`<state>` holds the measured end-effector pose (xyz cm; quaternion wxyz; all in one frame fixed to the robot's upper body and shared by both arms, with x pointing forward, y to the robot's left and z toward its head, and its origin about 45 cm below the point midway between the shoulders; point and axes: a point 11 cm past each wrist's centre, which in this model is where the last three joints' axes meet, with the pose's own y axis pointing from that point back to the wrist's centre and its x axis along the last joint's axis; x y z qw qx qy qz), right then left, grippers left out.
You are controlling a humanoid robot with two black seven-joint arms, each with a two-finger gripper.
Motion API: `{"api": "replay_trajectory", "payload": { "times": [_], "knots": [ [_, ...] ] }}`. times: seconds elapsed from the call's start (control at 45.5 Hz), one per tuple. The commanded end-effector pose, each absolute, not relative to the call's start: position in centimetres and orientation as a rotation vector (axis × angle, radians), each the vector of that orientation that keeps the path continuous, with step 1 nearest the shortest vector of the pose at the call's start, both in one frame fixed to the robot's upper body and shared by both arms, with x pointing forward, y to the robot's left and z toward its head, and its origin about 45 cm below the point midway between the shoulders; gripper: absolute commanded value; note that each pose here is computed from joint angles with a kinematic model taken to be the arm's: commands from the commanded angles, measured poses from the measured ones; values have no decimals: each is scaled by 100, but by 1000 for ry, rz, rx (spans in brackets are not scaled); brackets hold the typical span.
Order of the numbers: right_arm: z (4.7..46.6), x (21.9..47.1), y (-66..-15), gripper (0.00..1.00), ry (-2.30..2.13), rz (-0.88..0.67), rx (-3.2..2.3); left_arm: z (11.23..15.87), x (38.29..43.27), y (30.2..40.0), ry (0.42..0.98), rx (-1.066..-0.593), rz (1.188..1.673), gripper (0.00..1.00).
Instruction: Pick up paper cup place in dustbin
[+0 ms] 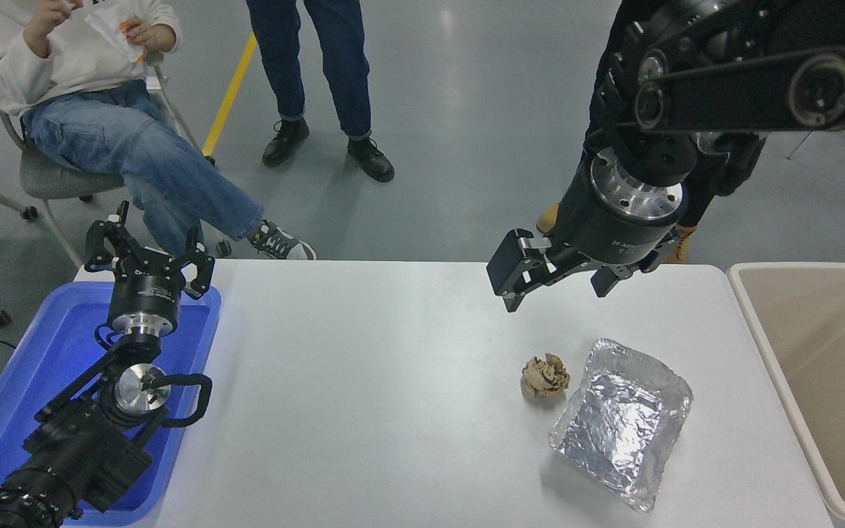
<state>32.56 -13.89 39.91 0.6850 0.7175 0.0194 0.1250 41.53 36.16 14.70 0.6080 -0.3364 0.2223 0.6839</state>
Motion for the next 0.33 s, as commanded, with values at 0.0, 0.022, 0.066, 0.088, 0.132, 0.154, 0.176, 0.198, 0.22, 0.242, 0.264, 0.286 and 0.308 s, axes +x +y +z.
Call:
{"api": "replay_trajectory", "payload": {
  "times": [0.0,0.022,0.066,0.088,0.132,0.154,0.176,0.198,0.22,0.242,0.264,0.286,0.308],
  "knots": [
    [4122,3185,-1508,100,7,260,1577,1470,4154,3615,514,-777,1580,99],
    [4125,3187,-1518,100,4,259,1578,1471,4153,3617,513,-779,1581,99],
    [4132,3193,-1538,100,-2,255,1579,1471,4153,3617,513,-779,1581,99],
    [4132,3193,-1538,100,-2,255,1579,1470,4154,3615,514,-777,1580,99],
    [4132,3193,-1538,100,-2,255,1579,1470,4154,3615,514,-777,1580,99],
    [4130,3192,-1536,100,-1,255,1578,1470,4154,3615,514,-777,1580,99],
    [4130,3192,-1535,100,-2,254,1579,1470,4154,3615,514,-777,1580,99],
    [4128,3191,-1531,100,-1,255,1579,1471,4153,3617,513,-779,1581,99],
    [4123,3191,-1534,100,0,253,1578,1471,4153,3617,513,-779,1581,99],
    [4124,3194,-1531,100,0,255,1577,1470,4154,3615,514,-777,1580,99],
    [4119,3193,-1530,100,1,254,1579,1471,4153,3617,513,-779,1581,99],
    [4114,3193,-1532,100,1,252,1579,1470,4154,3615,514,-777,1580,99],
    [4111,3193,-1535,100,1,250,1580,1471,4153,3617,513,-779,1581,99]
  ]
}}
